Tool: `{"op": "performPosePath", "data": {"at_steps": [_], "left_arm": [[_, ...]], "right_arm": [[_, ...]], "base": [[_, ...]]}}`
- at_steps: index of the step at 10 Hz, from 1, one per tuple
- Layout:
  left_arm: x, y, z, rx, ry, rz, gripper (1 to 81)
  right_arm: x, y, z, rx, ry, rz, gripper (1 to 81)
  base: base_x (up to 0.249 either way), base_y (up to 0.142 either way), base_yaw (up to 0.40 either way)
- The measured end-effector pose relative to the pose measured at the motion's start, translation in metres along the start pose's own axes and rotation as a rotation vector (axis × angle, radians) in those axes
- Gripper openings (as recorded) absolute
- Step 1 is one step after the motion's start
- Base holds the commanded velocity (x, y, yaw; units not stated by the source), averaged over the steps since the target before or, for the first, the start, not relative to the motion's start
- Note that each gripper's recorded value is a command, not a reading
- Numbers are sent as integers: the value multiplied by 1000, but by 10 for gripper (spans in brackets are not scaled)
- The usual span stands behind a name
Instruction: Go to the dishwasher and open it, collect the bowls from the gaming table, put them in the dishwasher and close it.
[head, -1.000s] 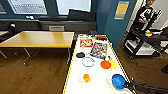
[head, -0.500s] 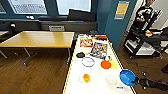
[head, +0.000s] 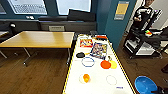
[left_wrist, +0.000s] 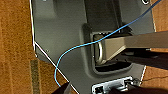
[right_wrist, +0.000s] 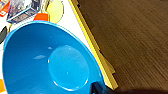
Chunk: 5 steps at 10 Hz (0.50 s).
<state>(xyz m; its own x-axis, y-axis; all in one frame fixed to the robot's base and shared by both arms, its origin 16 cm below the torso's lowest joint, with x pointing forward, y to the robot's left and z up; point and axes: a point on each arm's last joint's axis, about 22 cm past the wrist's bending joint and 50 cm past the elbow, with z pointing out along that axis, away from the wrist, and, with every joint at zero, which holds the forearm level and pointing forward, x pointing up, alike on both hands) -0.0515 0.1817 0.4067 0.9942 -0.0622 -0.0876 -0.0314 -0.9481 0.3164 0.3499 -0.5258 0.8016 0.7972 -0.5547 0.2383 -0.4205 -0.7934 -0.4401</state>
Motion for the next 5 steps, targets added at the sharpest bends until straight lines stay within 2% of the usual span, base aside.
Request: {"op": "performPosePath", "data": {"at_steps": [2,3,5], "left_arm": [[0,0,0,0,1,1,811],[0,0,0,0,1,2,811],[0,-2,0,2,1,3,811]], "right_arm": [[-58,23,-22,-36,-93,-27,10],[-89,48,-38,-75,-138,-30,10],[-150,71,-57,-79,-210,-52,10]], "base": [[0,0,0],[0,0,0],[0,0,0]]}}
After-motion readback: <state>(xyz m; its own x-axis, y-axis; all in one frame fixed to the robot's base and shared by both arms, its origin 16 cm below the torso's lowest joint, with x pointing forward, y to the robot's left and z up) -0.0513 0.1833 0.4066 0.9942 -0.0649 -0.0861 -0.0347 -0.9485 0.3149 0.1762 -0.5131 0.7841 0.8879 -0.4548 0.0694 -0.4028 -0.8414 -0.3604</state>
